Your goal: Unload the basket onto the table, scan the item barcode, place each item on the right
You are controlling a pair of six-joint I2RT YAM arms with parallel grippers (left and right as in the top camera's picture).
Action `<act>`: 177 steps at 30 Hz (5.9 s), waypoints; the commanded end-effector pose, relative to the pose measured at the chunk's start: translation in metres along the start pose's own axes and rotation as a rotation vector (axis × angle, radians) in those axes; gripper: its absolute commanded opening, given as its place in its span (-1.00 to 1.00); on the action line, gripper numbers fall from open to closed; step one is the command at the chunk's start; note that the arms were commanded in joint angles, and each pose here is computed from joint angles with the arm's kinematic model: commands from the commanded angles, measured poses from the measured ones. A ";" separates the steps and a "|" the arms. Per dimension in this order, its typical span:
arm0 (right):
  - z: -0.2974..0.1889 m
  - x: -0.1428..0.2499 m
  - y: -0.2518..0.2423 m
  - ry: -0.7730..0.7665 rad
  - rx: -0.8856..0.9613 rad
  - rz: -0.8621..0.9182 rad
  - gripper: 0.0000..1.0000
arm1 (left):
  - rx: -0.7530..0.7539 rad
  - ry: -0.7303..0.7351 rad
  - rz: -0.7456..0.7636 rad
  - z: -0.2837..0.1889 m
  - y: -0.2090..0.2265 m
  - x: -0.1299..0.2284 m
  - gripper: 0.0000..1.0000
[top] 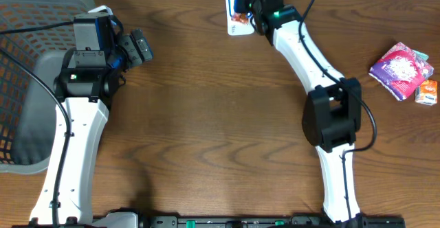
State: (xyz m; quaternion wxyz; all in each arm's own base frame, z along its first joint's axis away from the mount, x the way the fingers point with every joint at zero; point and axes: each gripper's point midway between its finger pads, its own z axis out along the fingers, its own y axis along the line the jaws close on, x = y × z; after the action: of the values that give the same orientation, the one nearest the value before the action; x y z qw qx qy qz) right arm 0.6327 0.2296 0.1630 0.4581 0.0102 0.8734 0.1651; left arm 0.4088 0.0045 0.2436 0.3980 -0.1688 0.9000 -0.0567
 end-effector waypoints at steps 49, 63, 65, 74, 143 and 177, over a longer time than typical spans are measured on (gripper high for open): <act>-0.360 0.099 -0.508 0.502 1.181 0.687 -0.68 | -0.002 -0.009 -0.002 -0.001 0.000 -0.004 0.96; -0.319 0.105 -0.475 0.526 0.858 0.794 0.41 | -0.002 -0.009 -0.002 -0.001 0.000 -0.004 0.96; -0.311 0.105 -0.465 0.535 0.808 0.809 0.36 | -0.002 -0.009 -0.002 -0.001 0.000 -0.004 0.96; -0.290 0.076 -0.404 0.528 0.567 0.766 0.15 | -0.002 -0.009 -0.002 -0.001 0.000 -0.004 0.96; -0.322 0.205 -0.111 0.737 0.339 -0.138 0.98 | -0.002 -0.009 -0.002 -0.001 0.000 -0.004 0.96; -0.303 0.231 -0.124 0.195 0.141 -0.166 0.99 | -0.002 -0.008 -0.002 -0.001 0.000 -0.004 0.96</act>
State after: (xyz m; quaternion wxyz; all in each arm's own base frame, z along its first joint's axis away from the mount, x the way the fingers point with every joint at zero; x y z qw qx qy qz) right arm 0.2777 0.0717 0.1003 0.3552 -0.0488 0.9321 0.0511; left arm 0.4087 0.0045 0.2435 0.3978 -0.1687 0.9001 -0.0568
